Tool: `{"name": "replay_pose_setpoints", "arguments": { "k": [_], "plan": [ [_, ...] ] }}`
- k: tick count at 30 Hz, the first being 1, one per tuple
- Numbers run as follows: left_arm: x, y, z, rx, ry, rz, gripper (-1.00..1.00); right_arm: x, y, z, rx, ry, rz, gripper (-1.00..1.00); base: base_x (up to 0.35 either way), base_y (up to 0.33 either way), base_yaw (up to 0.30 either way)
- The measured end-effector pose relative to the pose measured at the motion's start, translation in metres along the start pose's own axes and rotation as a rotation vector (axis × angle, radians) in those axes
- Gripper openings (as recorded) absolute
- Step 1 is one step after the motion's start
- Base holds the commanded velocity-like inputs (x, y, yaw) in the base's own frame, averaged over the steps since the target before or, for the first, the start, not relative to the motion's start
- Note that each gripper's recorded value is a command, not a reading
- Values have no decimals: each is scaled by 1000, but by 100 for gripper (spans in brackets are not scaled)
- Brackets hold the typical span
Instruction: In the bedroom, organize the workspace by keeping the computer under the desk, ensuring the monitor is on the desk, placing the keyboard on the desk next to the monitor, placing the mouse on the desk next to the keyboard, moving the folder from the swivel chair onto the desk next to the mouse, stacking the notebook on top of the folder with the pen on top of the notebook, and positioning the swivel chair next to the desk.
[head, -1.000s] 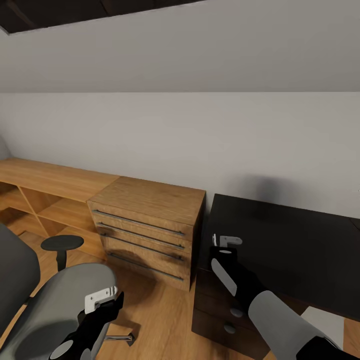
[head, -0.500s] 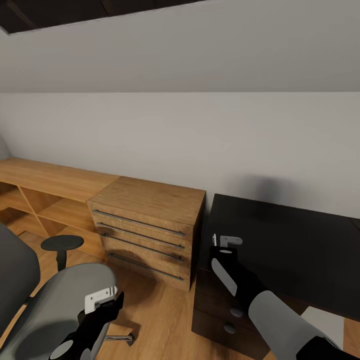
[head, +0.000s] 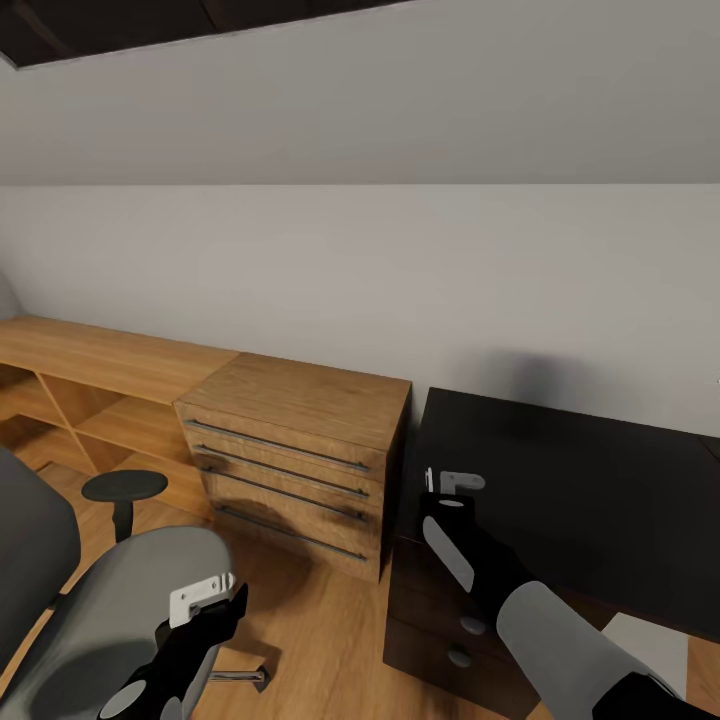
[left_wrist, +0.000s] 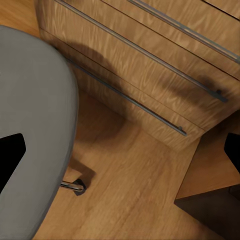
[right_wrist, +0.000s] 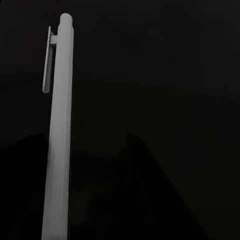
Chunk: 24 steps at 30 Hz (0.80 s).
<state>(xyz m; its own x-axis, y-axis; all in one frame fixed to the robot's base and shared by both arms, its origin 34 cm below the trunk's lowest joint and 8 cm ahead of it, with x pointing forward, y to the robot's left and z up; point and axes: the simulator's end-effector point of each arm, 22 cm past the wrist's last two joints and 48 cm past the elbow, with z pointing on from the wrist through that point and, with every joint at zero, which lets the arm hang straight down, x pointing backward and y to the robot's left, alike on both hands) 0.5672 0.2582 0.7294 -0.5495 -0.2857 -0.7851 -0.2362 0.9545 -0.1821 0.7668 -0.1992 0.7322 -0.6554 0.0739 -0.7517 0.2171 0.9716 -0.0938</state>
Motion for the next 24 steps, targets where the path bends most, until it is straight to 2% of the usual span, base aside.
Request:
{"name": "replay_pose_setpoints", "arguments": {
  "k": [5,13,24],
  "plan": [
    [0,1,0,-2,0,0,100,3,7,-2,-24,21,33,-100,0,0,0],
    [0,1,0,-2,0,0,100,5,9,-2,-32,32,39,-100,0,0,0],
    [0,1,0,-2,0,0,100,-1,14,-7,-49,40,22,-100,0,0,0]
  ]
}}
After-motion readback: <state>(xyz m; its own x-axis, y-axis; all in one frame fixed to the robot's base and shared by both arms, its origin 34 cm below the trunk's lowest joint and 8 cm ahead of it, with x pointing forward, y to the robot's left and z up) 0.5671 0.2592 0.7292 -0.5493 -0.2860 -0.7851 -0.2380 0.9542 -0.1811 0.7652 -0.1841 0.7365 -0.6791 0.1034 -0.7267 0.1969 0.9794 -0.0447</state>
